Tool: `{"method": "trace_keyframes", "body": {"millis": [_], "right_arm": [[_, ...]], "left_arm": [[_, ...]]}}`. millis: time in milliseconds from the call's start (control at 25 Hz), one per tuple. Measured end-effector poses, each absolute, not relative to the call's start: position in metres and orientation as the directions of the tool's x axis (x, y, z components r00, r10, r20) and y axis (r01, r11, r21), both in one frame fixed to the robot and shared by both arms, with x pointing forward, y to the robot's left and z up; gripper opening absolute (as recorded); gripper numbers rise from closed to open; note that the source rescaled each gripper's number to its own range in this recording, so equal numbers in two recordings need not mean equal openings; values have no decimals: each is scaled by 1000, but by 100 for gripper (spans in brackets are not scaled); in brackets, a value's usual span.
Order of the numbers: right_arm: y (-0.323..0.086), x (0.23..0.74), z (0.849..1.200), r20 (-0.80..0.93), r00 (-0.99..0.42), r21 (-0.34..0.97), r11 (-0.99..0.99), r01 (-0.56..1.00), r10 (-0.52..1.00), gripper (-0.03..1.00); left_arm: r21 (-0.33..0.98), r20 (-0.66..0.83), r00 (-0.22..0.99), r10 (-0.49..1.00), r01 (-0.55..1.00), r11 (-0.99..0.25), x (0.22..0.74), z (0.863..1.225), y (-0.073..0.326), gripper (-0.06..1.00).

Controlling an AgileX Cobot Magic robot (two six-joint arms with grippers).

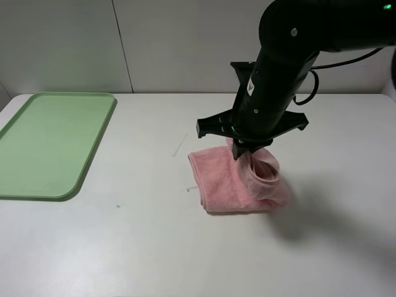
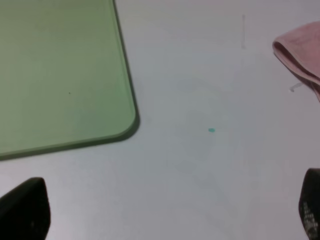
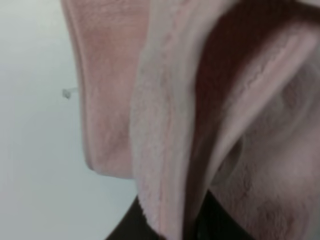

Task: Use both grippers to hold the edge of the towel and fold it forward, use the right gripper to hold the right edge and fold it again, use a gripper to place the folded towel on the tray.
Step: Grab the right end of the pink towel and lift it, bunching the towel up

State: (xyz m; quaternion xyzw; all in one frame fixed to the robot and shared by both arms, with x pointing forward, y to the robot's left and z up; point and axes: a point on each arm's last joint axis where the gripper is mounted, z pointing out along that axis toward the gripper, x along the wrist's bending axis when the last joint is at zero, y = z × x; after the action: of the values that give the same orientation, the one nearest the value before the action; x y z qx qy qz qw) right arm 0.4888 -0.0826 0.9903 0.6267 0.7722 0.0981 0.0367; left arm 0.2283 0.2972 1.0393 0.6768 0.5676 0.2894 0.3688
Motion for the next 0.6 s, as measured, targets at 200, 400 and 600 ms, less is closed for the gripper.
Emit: {"method": "trace_keyframes", "body": {"millis": [200,400,600], "right_arm": [[-67,491,966,96,-205,172,187,967,974,5],[-62,495,953,104,-200,169,181,969,974,5],[-59,495,952,127,-189,175,166,971,974,5]], "left_arm": [[828,-27,188,982,555,-84,228,1039,297,100],[828,-27,188,982,555,-84,228,1039,297,100],[828,-27,188,982,555,-84,228,1039,297,100]]}}
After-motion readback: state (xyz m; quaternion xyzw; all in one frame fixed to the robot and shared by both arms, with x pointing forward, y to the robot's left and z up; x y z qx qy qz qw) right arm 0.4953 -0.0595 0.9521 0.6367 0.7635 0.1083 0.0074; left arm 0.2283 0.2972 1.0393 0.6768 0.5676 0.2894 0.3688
